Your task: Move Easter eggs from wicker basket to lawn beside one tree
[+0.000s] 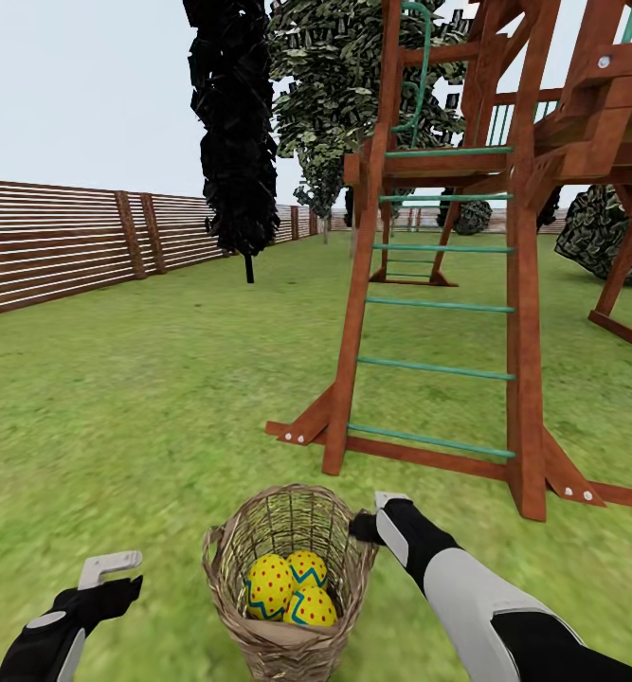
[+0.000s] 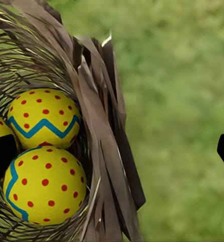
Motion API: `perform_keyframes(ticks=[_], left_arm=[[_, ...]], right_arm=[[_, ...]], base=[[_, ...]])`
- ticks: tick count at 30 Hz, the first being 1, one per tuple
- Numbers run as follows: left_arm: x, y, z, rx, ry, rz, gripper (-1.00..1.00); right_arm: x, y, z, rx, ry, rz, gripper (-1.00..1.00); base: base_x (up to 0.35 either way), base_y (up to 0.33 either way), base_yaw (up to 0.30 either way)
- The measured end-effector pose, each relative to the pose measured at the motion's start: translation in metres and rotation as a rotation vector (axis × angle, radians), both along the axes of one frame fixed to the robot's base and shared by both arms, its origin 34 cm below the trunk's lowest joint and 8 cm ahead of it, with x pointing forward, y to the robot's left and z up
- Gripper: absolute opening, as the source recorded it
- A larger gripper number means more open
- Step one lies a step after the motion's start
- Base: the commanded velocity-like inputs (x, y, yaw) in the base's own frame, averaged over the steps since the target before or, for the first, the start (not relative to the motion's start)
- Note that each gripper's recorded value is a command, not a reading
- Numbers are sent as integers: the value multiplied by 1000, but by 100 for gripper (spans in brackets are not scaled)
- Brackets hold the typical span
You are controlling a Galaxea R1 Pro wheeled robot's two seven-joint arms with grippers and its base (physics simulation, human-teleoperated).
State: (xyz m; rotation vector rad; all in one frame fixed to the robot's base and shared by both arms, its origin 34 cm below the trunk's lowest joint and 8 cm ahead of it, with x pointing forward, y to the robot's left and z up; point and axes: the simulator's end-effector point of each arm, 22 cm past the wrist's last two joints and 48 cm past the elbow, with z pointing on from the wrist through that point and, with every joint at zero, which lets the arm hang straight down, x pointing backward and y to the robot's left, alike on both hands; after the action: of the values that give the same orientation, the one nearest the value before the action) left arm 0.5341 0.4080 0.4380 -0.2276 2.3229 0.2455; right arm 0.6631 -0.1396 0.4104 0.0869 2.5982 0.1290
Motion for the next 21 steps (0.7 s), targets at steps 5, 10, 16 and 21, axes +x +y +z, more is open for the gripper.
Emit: perform_keyframes(ticks=[5, 10, 16, 21], left_arm=[[0, 0, 0, 0, 0, 0, 100], [0, 0, 0, -1, 0, 0, 100], [0, 0, 0, -1, 0, -1, 100], [-1, 0, 0, 1, 2, 1, 100]], right_arm=[[2, 0, 2, 0, -6, -1, 100], [3, 0, 3, 2, -8, -3, -100], [3, -1, 3, -8, -10, 3, -100], [4, 3, 4, 32, -14, -23, -100]], base=[[0, 0, 0], [0, 0, 0], [0, 0, 0], [0, 0, 0]])
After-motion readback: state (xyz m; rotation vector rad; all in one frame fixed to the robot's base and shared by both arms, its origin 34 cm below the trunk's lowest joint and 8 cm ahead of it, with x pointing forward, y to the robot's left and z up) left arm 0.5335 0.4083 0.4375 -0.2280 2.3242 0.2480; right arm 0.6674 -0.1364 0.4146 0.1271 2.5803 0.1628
